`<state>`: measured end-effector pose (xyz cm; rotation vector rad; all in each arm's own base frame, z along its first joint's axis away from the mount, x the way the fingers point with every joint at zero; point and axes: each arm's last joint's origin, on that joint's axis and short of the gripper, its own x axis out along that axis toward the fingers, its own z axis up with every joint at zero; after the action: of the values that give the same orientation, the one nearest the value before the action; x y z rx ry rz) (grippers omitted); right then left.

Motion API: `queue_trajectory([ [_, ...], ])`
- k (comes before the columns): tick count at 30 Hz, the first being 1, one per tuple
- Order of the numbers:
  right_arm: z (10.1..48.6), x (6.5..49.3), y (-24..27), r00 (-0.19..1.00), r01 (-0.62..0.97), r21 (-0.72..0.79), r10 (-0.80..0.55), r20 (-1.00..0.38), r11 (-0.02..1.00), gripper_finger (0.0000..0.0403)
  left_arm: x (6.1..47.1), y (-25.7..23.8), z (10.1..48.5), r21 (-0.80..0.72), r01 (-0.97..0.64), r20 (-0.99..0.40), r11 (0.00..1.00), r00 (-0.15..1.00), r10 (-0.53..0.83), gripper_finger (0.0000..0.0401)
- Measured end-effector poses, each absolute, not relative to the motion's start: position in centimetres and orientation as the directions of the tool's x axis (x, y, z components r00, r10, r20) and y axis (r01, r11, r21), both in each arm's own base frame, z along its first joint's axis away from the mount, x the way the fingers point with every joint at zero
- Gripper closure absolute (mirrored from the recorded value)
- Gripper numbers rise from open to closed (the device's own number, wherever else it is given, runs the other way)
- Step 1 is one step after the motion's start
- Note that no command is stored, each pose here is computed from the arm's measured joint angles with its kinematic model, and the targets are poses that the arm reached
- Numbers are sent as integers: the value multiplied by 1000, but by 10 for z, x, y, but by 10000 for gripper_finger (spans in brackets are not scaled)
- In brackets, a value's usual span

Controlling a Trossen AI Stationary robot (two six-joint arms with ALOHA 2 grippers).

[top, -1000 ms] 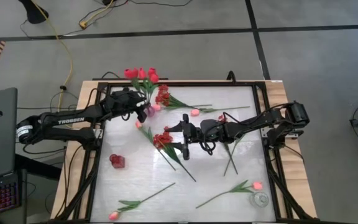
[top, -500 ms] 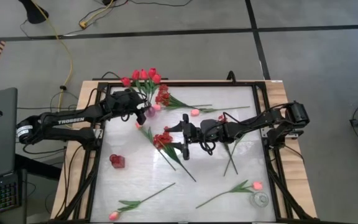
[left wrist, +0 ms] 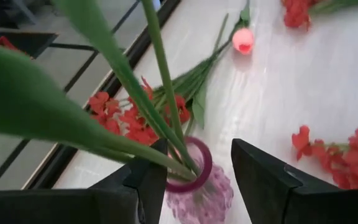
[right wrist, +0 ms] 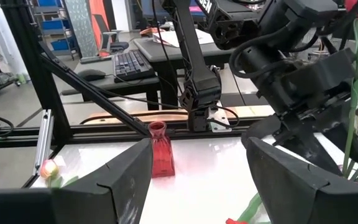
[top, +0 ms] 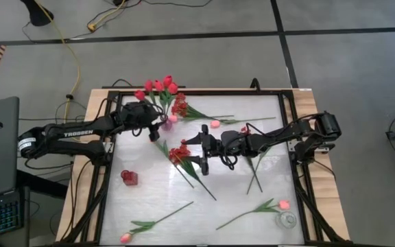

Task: Sort flowers into vase by color
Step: Put the red tulip into the purple vase, then put the pink tulip into the red vase

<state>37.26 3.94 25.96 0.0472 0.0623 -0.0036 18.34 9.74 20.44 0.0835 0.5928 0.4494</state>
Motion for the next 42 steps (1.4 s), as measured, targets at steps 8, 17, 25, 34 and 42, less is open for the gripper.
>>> queue_trajectory([
  [8,260,373,40,998,5,46,-2,-63,999,117,179,95,210,218,-377,-502,900,747,435,233],
  [17,260,373,39,998,6,44,-3,-63,999,117,160,85,219,229,-365,-524,902,735,430,233],
  [25,260,373,37,998,11,45,-8,-63,999,117,151,81,219,197,-404,-559,893,702,441,233],
  [34,260,373,37,998,12,71,-8,-63,997,117,152,80,216,113,-391,-587,914,716,378,233],
  [42,259,373,37,998,15,71,-11,-64,997,117,152,69,219,11,-356,-580,934,759,296,233],
])
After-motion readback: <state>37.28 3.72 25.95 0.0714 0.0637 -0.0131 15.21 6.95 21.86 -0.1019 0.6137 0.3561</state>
